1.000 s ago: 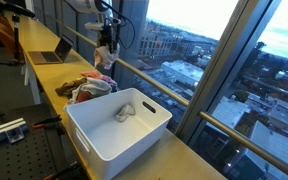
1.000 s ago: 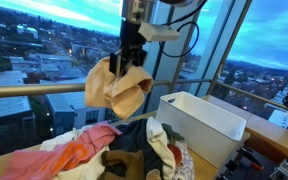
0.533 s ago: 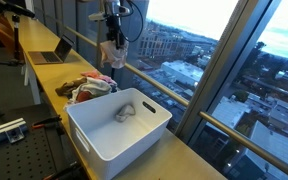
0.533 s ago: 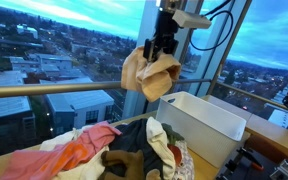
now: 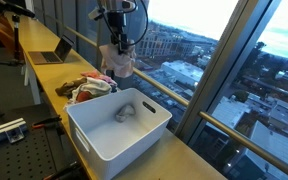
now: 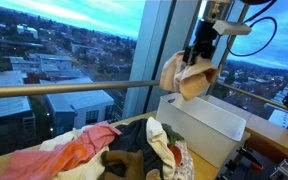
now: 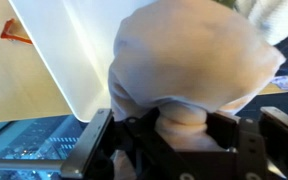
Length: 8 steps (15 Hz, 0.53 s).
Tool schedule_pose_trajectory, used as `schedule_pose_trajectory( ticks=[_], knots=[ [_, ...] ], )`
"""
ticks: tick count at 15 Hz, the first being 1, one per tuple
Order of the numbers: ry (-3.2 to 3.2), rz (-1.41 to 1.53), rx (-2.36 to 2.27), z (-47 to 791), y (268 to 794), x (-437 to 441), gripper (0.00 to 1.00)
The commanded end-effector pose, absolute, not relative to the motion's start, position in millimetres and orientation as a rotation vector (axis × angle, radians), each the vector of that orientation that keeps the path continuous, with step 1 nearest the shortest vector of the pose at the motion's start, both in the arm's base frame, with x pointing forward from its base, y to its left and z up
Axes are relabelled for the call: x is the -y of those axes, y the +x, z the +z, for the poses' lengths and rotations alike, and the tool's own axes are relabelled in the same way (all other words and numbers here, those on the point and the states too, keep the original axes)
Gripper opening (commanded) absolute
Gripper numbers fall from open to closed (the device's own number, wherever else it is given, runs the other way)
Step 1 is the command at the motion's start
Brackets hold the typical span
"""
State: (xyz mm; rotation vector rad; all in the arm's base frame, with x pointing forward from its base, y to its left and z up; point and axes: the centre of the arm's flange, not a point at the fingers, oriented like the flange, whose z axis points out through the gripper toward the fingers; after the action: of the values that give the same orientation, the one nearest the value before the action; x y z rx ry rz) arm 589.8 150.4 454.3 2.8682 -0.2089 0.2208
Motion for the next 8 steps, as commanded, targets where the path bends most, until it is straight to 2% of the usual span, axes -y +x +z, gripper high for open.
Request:
schedule_pose_trajectory(
  ticks=[1, 4, 5, 6, 8],
  knots=[
    [2.839, 0.231, 0.306, 455.0, 527.6, -78.5, 0.06],
    [2.824, 0.183, 0.372, 444.1, 492.7, -18.3, 0.06],
    [2.818, 0.166, 0.388, 439.5, 480.1, 1.6, 0.4],
    [2.81, 0.154, 0.402, 434.8, 466.7, 22.8, 0.51],
    [2.793, 0.132, 0.421, 426.9, 438.0, 62.9, 0.63]
  ],
)
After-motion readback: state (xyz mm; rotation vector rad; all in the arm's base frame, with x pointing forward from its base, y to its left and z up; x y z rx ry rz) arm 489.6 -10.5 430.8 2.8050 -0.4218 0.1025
